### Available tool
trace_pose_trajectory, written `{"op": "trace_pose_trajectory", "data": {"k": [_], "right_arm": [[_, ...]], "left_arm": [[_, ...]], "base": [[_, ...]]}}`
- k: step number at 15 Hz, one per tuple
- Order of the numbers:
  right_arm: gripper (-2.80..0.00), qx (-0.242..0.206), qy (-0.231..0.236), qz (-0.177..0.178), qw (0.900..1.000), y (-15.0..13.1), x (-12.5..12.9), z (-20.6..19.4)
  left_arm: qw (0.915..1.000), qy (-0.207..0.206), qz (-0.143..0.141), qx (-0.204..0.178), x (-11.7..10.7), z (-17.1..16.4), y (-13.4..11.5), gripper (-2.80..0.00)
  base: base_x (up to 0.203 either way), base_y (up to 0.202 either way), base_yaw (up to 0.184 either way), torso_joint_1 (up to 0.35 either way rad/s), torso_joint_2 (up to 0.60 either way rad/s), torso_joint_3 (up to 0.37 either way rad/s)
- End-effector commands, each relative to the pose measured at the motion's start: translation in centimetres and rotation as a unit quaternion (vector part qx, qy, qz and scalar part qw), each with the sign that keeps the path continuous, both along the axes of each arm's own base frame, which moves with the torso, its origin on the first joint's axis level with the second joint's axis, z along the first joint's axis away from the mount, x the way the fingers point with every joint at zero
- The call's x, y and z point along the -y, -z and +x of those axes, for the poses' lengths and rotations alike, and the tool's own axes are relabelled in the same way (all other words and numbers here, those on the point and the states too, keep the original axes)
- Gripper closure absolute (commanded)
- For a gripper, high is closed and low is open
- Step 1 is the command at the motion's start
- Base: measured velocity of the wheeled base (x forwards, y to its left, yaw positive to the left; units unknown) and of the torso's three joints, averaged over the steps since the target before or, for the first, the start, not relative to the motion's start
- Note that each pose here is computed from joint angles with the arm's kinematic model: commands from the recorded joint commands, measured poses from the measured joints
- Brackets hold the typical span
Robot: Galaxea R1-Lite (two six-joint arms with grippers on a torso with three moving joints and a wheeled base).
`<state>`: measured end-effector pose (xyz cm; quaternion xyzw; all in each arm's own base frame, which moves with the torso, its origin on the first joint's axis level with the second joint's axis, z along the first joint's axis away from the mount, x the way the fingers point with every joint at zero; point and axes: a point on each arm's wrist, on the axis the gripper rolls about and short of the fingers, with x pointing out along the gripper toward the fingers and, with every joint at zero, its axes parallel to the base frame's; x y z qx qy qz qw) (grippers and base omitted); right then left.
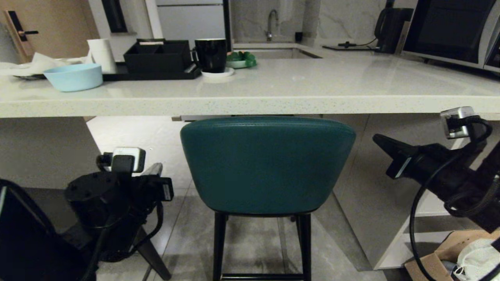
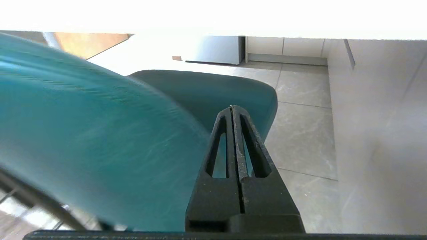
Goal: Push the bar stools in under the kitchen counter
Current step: Push the gray chair back under the dining table
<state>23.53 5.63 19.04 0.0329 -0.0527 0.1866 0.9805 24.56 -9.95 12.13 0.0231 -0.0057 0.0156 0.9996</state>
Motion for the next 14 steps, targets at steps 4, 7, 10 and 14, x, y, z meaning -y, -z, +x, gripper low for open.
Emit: {"op": "trace_pose_trajectory", "data": {"k": [4,7,10,14], "right_arm": [[0.00,0.014,0.033,0.007,0.999,-5.2,2.1,-8.7],[0.00,-0.008,0.054,0.003,0.998,-5.9,3.3,-13.5],[0.00,-0.018,0.084,0.002,0.996,-5.0,4.3,-17.5],[0.00,-0.003,0.150,0.009,0.989,-3.5,5.4,-20.7]], "left_arm": [[0.9962,-0.009,-0.036,0.079,-3.8,-9.1,-4.2,0.00],[0.9873,-0.058,-0.050,0.140,-6.0,-12.5,-6.8,0.00],[0.9594,-0.179,-0.053,0.212,-9.5,-15.4,-9.0,0.00],[0.9347,-0.227,-0.051,0.268,-10.9,-21.4,-9.9,0.00]], "base": [[0.000,0.000,0.000,0.000,0.00,0.000],[0.000,0.000,0.000,0.000,0.00,0.000],[0.000,0.000,0.000,0.000,0.00,0.000],[0.000,0.000,0.000,0.000,0.00,0.000]]}}
